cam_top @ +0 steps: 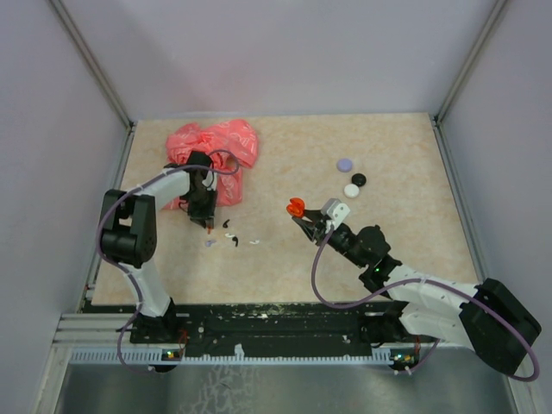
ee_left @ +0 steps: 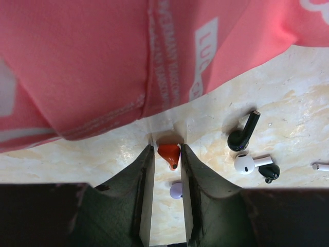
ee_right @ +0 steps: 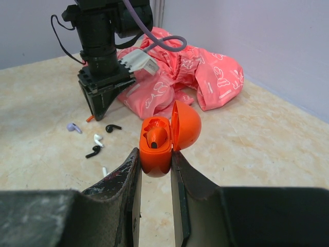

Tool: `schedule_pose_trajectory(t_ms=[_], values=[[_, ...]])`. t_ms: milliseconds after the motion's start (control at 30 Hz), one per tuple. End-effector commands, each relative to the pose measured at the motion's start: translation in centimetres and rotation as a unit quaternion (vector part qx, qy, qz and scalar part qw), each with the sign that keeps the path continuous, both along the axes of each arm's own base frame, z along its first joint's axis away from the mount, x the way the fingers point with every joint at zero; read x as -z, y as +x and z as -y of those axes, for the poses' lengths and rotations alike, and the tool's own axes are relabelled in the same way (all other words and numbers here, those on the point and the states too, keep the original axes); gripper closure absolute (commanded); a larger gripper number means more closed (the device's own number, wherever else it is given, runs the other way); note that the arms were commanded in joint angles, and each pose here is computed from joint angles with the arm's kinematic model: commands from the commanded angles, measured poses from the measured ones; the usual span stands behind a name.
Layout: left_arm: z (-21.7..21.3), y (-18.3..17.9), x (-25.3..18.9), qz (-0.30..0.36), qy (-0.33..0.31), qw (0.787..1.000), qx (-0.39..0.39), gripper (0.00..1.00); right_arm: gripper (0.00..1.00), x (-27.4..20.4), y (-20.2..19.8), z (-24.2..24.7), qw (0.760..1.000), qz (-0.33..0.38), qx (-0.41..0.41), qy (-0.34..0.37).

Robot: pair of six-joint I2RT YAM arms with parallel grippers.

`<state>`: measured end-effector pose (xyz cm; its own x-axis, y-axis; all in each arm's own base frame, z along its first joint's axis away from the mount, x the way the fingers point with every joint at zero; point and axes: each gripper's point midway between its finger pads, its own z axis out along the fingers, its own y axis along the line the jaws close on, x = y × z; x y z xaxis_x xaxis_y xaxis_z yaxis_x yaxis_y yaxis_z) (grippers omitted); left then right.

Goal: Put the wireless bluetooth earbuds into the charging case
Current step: Pick up the earbud from the center of the board, then place the earbud in the charging case.

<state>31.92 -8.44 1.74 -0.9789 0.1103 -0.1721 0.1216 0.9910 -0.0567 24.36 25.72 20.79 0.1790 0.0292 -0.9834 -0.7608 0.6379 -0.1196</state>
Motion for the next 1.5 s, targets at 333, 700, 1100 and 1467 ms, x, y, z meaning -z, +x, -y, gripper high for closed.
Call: schedule_pose_trajectory(t_ms=[333,700,1100,1467], values=[[1.2,-0.9,-0.3,-0.003,-0.013,1.0,0.007,0.84,1.0,-2.4,0.0,0.0,0.999,0.025,-0.004,0.028],[4.7,0.8,-6.1,0.123,-0.08,0.989,0.002,0.98,1.0,-3.7,0.1,-0.7,0.999,0.042,-0.016,0.025],[13.9,0.0,-16.9,0.3,-0.238,0.923,0.045,0.99,1.0,-5.2,0.0,-1.7,0.996,0.073,-0.017,0.04],[18.4,-2.9,-24.2,0.394,-0.34,0.851,0.071,0.98,1.0,-5.7,0.5,-1.8,0.994,0.092,-0.006,0.059]])
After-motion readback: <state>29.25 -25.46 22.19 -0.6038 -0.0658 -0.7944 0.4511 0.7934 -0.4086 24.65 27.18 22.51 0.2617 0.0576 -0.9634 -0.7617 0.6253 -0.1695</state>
